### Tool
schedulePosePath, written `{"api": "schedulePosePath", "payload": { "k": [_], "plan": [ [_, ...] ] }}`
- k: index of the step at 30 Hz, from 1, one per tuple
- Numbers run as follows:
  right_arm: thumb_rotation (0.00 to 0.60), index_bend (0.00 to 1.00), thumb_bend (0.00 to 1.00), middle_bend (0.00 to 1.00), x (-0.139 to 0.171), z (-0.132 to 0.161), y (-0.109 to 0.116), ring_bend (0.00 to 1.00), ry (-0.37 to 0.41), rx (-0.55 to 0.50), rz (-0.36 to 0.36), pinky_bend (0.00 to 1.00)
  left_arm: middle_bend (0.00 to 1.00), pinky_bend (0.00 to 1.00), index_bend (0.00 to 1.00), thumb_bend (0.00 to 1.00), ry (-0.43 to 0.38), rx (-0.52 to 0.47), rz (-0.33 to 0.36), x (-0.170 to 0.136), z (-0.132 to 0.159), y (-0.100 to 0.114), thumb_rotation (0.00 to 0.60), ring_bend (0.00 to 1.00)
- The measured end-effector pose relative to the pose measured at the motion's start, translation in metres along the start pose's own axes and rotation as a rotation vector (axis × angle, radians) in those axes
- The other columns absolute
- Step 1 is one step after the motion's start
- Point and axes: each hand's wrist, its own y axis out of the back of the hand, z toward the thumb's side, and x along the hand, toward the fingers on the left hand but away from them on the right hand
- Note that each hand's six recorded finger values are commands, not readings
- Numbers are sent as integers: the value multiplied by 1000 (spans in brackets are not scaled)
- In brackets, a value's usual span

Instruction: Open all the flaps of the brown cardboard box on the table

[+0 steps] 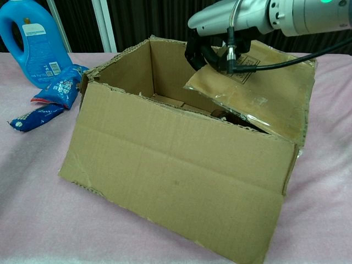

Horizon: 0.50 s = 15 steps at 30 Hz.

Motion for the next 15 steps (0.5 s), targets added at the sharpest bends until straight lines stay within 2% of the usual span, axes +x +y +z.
{"api": "schedulePosePath", "payload": {
  "k": [15],
  "plan": [
    [600,639,1000,567,25,-19,40,243,-66,28,-49,280,0,0,0,243,-1,6,3,0,0,0,600,0]
  ]
}}
